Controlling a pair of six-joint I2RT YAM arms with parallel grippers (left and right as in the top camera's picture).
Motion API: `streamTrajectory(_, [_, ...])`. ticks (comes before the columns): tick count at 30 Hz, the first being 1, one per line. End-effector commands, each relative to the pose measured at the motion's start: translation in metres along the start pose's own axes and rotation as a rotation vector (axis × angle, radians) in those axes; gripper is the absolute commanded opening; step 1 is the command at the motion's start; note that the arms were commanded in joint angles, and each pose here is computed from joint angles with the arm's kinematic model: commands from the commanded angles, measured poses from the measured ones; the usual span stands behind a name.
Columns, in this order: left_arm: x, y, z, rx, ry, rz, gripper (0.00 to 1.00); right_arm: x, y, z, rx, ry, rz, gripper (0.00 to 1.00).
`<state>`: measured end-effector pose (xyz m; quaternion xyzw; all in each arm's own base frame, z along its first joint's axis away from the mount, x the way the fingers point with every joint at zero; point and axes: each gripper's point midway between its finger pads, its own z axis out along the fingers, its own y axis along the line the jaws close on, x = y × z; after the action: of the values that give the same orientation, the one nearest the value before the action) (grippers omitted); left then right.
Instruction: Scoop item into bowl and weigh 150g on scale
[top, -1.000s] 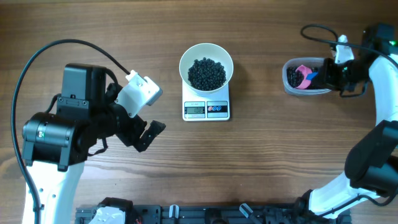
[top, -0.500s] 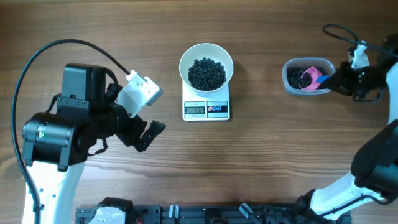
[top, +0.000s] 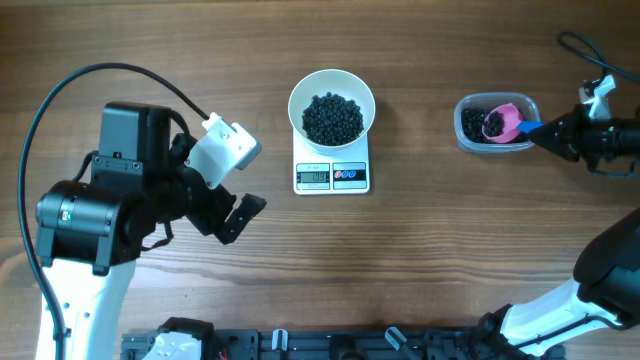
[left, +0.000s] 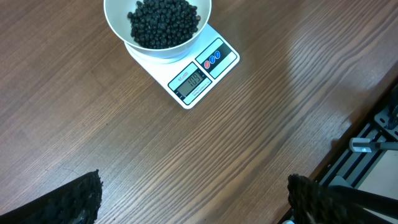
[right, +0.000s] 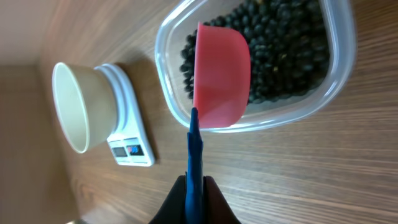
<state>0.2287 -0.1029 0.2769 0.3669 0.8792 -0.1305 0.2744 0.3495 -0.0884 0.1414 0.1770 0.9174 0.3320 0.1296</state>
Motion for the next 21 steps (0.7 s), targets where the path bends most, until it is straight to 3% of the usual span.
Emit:
streamTrajectory(1, [-0.004,0.0,-0.005,-0.002,-0.021,0.012,1.0,0.0,0.015,0.003,-0.118,0.0,-0.015,0.05])
streamTrajectory(10, [-0.004,0.0,-0.005,-0.003,-0.021,0.012,1.0,-0.005,0.055,-0.008,-0.29,-0.054,-0.047,0.04])
streamTrajectory(21, [-0.004,0.0,-0.005,-0.002,-0.021,0.012,1.0,0.014,0.121,0.004,-0.311,-0.011,-0.206,0.05])
